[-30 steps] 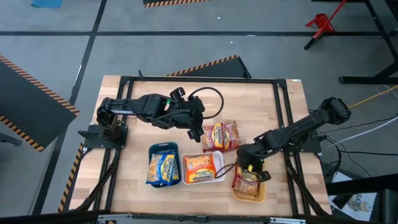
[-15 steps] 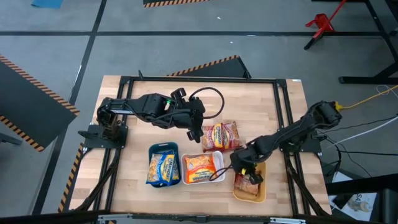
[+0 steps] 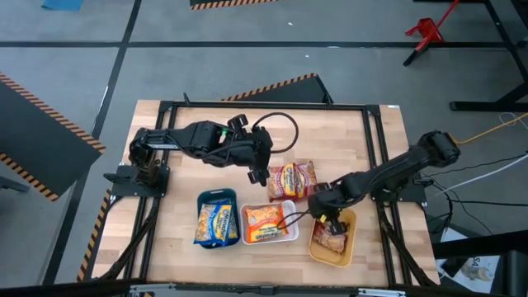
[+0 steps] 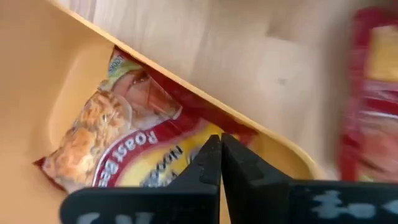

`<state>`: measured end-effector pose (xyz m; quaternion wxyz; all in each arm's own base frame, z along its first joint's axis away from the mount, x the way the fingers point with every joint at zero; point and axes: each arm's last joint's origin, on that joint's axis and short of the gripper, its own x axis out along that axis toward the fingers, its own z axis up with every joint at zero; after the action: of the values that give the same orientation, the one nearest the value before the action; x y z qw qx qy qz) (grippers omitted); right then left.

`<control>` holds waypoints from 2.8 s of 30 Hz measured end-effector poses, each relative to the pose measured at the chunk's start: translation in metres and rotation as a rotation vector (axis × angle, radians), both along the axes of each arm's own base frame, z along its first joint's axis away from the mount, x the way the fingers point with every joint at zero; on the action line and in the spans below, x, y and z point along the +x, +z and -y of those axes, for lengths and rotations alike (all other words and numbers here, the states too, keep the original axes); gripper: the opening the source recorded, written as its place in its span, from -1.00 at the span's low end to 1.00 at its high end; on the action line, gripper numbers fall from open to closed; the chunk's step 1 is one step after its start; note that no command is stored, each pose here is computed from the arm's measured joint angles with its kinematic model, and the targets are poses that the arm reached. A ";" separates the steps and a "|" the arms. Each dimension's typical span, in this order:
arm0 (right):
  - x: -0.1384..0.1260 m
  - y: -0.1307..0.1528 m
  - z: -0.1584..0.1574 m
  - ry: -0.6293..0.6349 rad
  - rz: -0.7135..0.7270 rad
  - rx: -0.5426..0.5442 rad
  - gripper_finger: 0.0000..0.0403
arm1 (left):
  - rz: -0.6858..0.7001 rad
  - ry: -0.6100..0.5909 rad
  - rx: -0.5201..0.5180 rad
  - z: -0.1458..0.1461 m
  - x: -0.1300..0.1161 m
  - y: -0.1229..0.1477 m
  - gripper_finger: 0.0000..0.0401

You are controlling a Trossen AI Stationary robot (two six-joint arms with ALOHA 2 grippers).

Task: Sort Maruchan noodles
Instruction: Put the left red noodle pack into the yellow bin

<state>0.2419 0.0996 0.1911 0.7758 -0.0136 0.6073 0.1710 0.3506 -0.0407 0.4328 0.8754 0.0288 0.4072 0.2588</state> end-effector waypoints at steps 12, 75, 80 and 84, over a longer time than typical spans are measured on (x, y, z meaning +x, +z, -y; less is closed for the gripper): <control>-0.045 0.063 0.025 -0.438 0.018 -0.124 -0.93 | 0.097 -0.243 -0.216 -0.076 0.039 -0.007 -0.98; -0.166 0.115 0.078 -0.790 0.167 -0.111 0.46 | -0.270 -0.743 -0.665 -0.138 0.128 -0.300 -0.07; -0.166 0.115 0.078 -0.794 0.173 -0.118 0.46 | -0.300 -0.712 -0.652 -0.132 0.128 -0.301 -0.47; -0.166 0.115 0.078 -0.794 0.173 -0.118 0.46 | -0.311 -0.681 -0.678 -0.132 0.129 -0.296 -0.77</control>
<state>0.0764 0.0213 0.3061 0.8276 0.1628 0.5066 -0.1786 0.4792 0.0913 0.1371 0.7993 -0.0876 0.5614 -0.1958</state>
